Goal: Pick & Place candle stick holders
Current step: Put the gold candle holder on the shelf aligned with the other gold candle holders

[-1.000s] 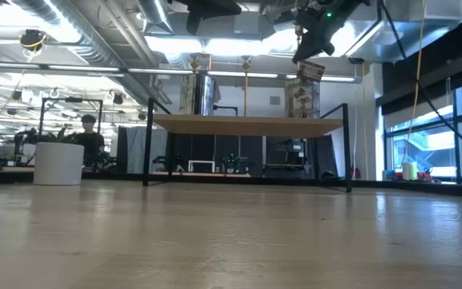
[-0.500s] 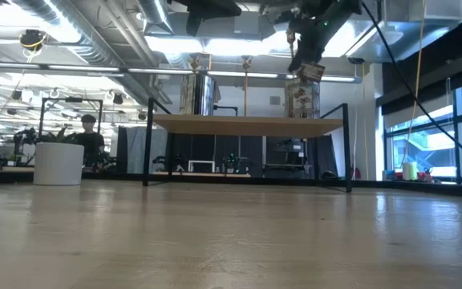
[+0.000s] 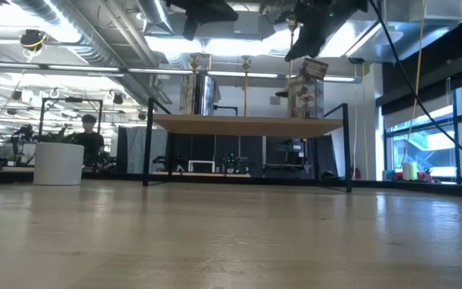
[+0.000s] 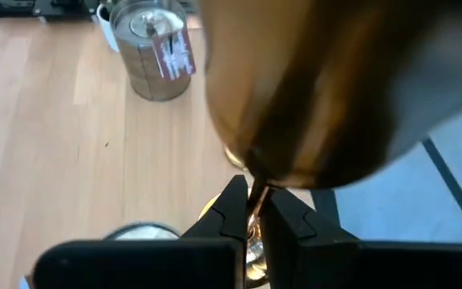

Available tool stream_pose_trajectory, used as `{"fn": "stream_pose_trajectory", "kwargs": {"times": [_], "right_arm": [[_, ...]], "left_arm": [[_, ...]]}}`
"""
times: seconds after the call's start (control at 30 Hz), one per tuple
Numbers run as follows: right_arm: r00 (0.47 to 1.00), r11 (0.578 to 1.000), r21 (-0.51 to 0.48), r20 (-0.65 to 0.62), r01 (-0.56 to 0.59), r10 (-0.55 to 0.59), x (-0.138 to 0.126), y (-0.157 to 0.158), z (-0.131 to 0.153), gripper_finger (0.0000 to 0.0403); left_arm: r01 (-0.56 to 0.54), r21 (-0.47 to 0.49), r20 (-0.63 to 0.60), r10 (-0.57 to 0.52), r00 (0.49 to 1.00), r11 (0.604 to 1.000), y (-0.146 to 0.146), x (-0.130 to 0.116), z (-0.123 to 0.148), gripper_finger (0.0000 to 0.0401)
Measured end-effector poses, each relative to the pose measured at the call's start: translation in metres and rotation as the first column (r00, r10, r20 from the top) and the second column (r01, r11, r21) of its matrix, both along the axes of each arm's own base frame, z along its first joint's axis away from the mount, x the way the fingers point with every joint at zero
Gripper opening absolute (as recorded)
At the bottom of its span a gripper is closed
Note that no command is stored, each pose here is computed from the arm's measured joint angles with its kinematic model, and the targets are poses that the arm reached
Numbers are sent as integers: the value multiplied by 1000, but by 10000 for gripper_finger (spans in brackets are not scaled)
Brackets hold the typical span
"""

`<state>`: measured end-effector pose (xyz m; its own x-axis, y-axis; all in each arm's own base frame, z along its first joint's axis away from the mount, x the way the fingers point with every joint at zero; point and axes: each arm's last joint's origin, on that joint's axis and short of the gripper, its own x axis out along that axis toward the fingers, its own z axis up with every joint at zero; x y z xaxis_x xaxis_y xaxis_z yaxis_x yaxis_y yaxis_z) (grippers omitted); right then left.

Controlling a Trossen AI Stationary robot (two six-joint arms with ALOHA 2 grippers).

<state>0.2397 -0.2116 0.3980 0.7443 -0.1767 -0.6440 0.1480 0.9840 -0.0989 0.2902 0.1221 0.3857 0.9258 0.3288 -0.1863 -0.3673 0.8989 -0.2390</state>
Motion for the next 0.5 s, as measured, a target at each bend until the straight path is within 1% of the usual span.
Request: {"fn": "stream_pose_trajectory", "kwargs": {"times": [0.2,0.33,0.5], "right_arm": [[999,999,-49,50,11,-8,-8,4,-3,15],[998,998,-56,62,31,-28,-11,1,-10,15],[998,998,-41,51,41,-39,-13,-3,-23,15]], "left_arm": [[-18,-7,1,18,1000,1000,6,-3,0,2],[-25,-21,-11,25,1000,999,9,-5,-2,2],[-34,-33,-30,33,999,999,12,-6,-4,2]]}}
